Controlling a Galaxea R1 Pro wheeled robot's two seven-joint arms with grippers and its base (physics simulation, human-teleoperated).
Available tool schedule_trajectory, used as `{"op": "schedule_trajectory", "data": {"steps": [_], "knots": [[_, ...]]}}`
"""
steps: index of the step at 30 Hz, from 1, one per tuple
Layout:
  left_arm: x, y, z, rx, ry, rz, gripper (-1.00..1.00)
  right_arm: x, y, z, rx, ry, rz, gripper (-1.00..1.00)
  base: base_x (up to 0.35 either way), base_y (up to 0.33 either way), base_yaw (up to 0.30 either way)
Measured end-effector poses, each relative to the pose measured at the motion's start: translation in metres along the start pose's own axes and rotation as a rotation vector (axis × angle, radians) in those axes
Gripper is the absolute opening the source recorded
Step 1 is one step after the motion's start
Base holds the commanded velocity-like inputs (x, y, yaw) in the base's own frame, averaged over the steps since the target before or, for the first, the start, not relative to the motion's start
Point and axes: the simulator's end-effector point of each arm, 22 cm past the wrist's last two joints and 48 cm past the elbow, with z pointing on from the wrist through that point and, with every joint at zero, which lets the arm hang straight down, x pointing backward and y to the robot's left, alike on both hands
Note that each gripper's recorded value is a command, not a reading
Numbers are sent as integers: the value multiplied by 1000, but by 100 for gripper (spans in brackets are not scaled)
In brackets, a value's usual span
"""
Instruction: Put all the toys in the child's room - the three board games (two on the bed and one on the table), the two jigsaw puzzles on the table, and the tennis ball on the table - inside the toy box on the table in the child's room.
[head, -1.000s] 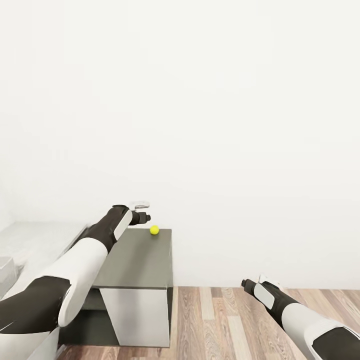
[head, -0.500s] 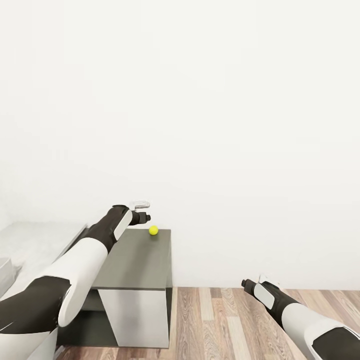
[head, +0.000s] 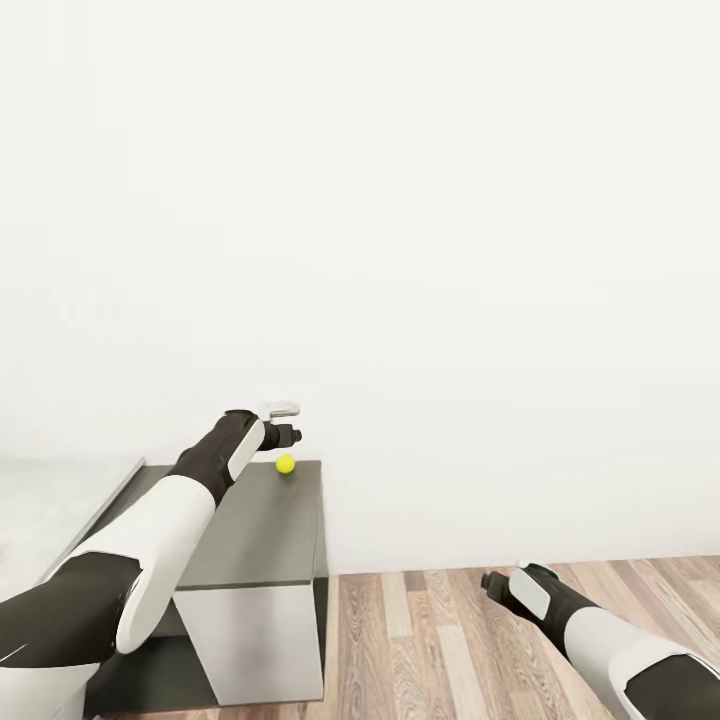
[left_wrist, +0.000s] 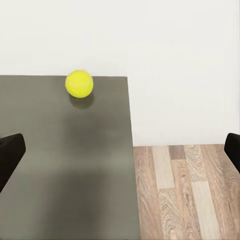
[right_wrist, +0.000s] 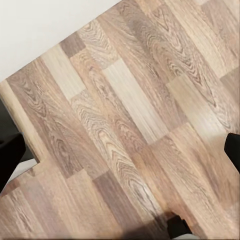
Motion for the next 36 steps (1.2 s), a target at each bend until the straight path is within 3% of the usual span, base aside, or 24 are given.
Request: {"op": "schedule_trajectory", "data": {"steps": [6,8,10,14,20,26,32,36], "knots": [[0,1,0,-1,0,0,100,-3,16,-2,-68,-2,-8,100,0,0,-12],[0,2,0,-1,-1,1,100,-2,42,-5,-212,-2,-12,100,0,0,-2],[-1,3,0,-2,-2,1,100,-1,58,-10,-299,-5,-12,100,0,0,-1],[-2,3,0,-2,-4,1,100,-3,105,-41,-618,-36,-59,100,0,0,0],[-2,3,-1,-2,-5,0,100,-49,142,-103,-881,-152,-149,100,0,0,0],[-2,2,-1,-1,-5,0,100,-66,173,-140,-987,-207,-189,100,0,0,0],[-2,2,-1,1,-5,0,100,-61,183,-151,-1019,-164,-190,100,0,0,0],[-4,4,-1,1,-9,-2,100,-63,208,-185,-1096,-138,-220,100,0,0,0]]}}
